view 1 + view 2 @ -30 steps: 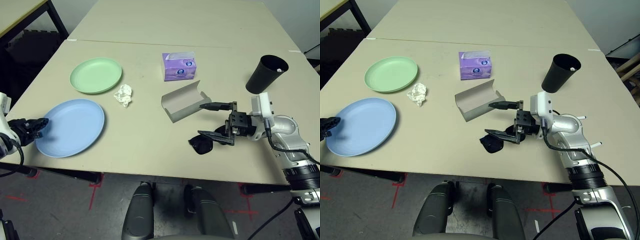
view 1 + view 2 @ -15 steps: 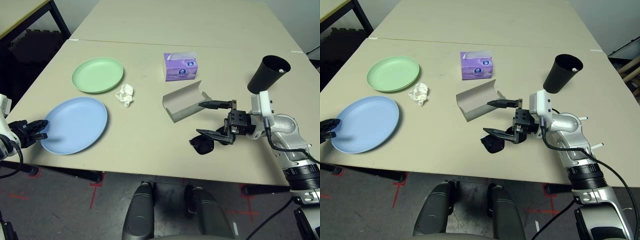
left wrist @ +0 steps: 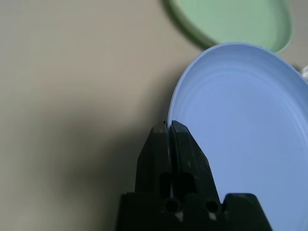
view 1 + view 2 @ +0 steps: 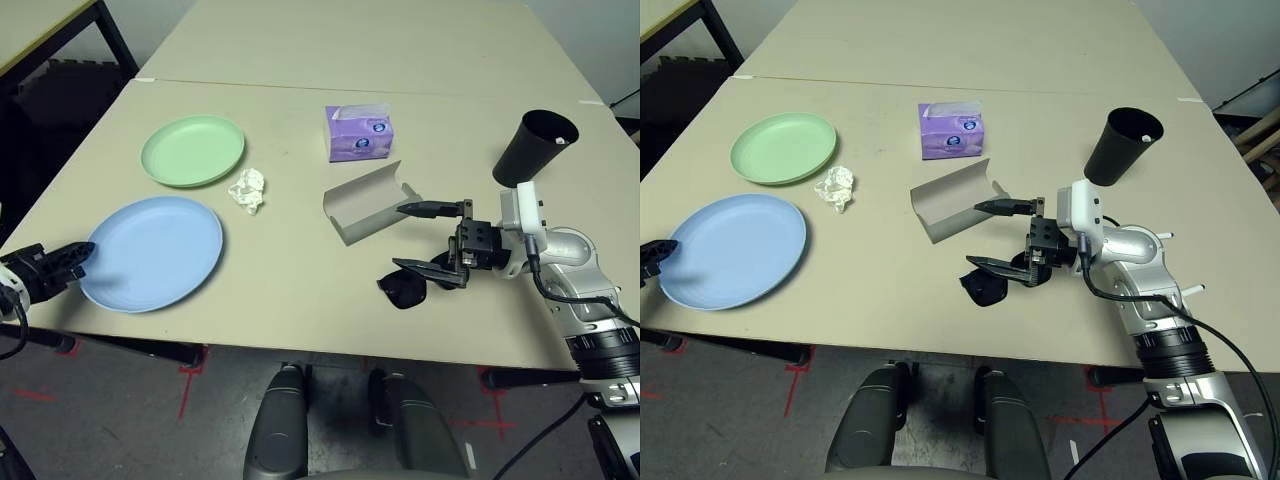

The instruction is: Organize and tidy the items on the table.

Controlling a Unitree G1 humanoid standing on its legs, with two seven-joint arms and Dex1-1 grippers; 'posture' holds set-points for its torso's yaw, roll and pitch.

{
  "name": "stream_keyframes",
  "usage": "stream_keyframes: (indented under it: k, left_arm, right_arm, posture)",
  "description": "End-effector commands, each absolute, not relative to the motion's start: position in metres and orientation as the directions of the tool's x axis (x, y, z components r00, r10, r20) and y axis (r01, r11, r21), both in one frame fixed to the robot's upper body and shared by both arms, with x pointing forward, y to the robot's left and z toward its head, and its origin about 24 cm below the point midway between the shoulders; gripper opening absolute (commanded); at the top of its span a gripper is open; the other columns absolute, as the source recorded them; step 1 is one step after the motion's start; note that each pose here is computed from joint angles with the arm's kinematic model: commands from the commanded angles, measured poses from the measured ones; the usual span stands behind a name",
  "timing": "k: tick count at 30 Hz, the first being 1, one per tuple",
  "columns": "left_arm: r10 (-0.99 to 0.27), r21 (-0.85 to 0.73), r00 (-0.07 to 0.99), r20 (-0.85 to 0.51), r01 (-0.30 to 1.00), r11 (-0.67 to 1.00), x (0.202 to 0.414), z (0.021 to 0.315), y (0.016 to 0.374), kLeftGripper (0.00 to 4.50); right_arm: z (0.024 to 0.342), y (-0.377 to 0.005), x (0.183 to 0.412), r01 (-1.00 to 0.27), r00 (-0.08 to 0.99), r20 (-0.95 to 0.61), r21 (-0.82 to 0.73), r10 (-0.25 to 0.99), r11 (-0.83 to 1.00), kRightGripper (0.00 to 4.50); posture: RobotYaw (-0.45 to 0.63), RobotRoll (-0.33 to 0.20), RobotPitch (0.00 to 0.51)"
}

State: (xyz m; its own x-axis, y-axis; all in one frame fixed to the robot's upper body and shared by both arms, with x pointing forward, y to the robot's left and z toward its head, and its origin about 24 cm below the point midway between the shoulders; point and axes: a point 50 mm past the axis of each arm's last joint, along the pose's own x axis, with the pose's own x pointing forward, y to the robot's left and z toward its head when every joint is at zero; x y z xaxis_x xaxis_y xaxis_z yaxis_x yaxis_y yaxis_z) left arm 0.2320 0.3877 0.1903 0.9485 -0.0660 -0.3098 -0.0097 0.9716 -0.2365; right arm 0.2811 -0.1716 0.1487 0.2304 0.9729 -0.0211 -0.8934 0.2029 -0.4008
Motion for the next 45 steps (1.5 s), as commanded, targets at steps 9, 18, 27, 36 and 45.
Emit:
stream_keyframes:
  k: [9, 18, 27, 36, 45]
  left_arm:
    - [0.036, -0.251, 0.982, -0.184, -0.082, 0.965, 0.295, 0.211, 0.378, 0.02]
    - [0.206, -0.258, 0.973, -0.106, -0.227, 0.939, 0.35, 0.219, 0.371, 0.02]
    - [0.226, -0.269, 0.97, -0.094, -0.243, 0.932, 0.366, 0.216, 0.358, 0.02]
    - [0.209, -0.248, 0.971, -0.114, -0.231, 0.941, 0.37, 0.208, 0.352, 0.02]
    - [0.219, -0.235, 0.966, -0.141, -0.247, 0.94, 0.369, 0.202, 0.352, 0.02]
  right_arm:
    - [0.145, -0.164, 0.284, -0.902, 0.216, -0.016, -0.386, 0.976, 0.193, 4.5]
    - [0.146, -0.162, 0.28, -0.902, 0.213, -0.009, -0.386, 0.977, 0.193, 4.5]
    - [0.146, -0.164, 0.275, -0.895, 0.243, -0.005, -0.386, 0.97, 0.223, 4.5]
    - [0.149, -0.176, 0.289, -0.805, 0.462, 0.09, -0.375, 0.882, 0.459, 4.5]
    - [0.15, -0.174, 0.291, -0.801, 0.498, 0.117, -0.318, 0.859, 0.508, 4.5]
  posture:
    - [0.22, 0.0, 0.182]
    - [0.19, 0.0, 0.186]
    - [0.16, 0.0, 0.187]
    - [0.16, 0.0, 0.187]
    - [0.17, 0.0, 0.187]
